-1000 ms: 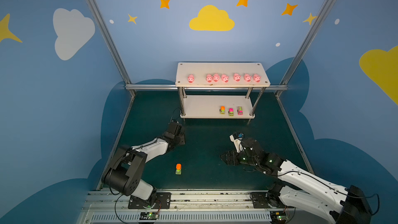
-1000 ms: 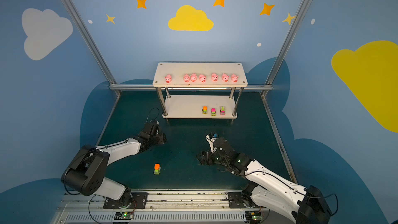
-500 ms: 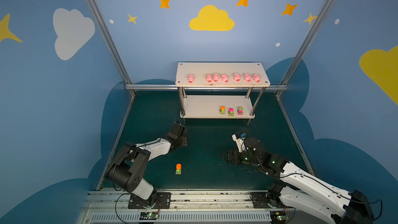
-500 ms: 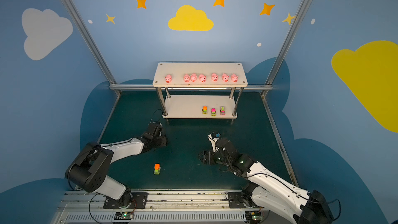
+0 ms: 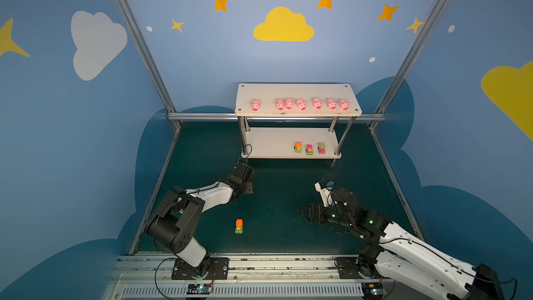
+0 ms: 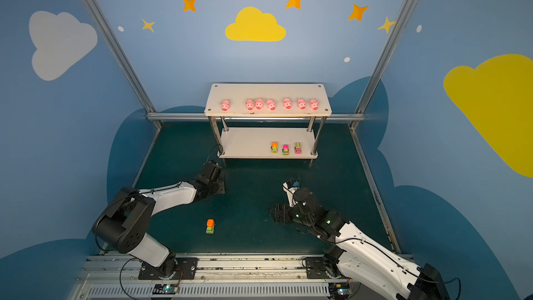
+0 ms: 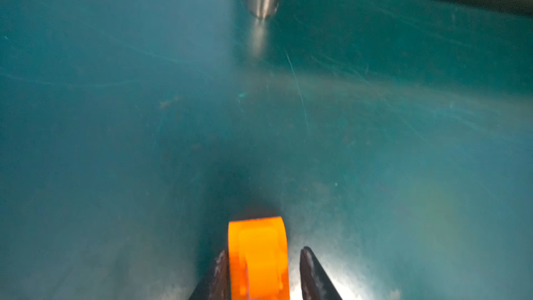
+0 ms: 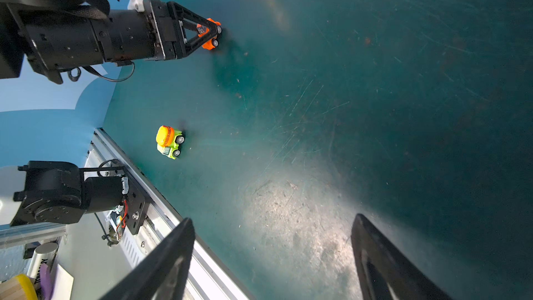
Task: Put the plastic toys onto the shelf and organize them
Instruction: 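Lower the left gripper and close it on the orange car, then carry the orange car with the left gripper to the lower shelf, then set the orange car beside the shelf cars and open the left gripper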
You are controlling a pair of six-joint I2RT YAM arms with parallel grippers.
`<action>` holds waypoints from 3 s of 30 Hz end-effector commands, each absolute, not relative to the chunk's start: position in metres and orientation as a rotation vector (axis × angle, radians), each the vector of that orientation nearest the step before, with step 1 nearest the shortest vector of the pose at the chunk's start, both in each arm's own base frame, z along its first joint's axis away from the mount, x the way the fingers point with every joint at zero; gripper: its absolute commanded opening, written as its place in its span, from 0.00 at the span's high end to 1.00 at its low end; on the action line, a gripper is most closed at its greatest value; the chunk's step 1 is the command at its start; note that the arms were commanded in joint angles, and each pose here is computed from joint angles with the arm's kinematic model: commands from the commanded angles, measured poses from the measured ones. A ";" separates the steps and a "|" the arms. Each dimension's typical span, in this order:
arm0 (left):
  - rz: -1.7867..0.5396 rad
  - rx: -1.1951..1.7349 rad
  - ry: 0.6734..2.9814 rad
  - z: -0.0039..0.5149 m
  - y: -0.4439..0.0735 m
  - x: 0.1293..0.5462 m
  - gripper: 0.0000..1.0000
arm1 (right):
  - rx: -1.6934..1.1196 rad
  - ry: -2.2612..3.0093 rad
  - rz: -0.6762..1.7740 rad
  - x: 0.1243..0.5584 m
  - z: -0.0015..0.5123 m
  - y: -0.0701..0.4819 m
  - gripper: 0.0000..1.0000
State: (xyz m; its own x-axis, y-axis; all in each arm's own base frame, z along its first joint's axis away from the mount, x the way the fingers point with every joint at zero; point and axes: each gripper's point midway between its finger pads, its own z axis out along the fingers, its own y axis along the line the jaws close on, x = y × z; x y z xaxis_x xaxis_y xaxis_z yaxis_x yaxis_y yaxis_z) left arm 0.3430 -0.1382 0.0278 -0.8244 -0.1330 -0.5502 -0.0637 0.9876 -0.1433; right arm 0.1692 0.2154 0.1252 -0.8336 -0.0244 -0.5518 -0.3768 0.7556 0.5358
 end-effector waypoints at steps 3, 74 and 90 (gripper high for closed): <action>-0.094 -0.143 2.572 0.021 -0.134 0.340 0.61 | -0.281 2.436 0.877 0.169 0.121 0.209 0.16; -0.349 0.036 2.451 0.099 -0.325 0.511 0.70 | -0.084 2.399 0.771 0.177 0.140 0.152 0.16; -0.343 0.047 2.456 0.102 -0.333 0.511 0.45 | -0.056 2.407 0.769 0.172 0.135 0.145 0.16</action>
State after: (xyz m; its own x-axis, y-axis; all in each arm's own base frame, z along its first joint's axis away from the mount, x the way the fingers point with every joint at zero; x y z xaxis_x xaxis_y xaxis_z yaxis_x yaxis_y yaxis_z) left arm 0.5118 -0.3342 0.1004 -0.7836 -0.0555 -0.6188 0.1268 0.9608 -0.2467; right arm 0.1744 0.1472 0.1332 -0.8133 0.1346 -0.5661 -0.2184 0.8311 0.5114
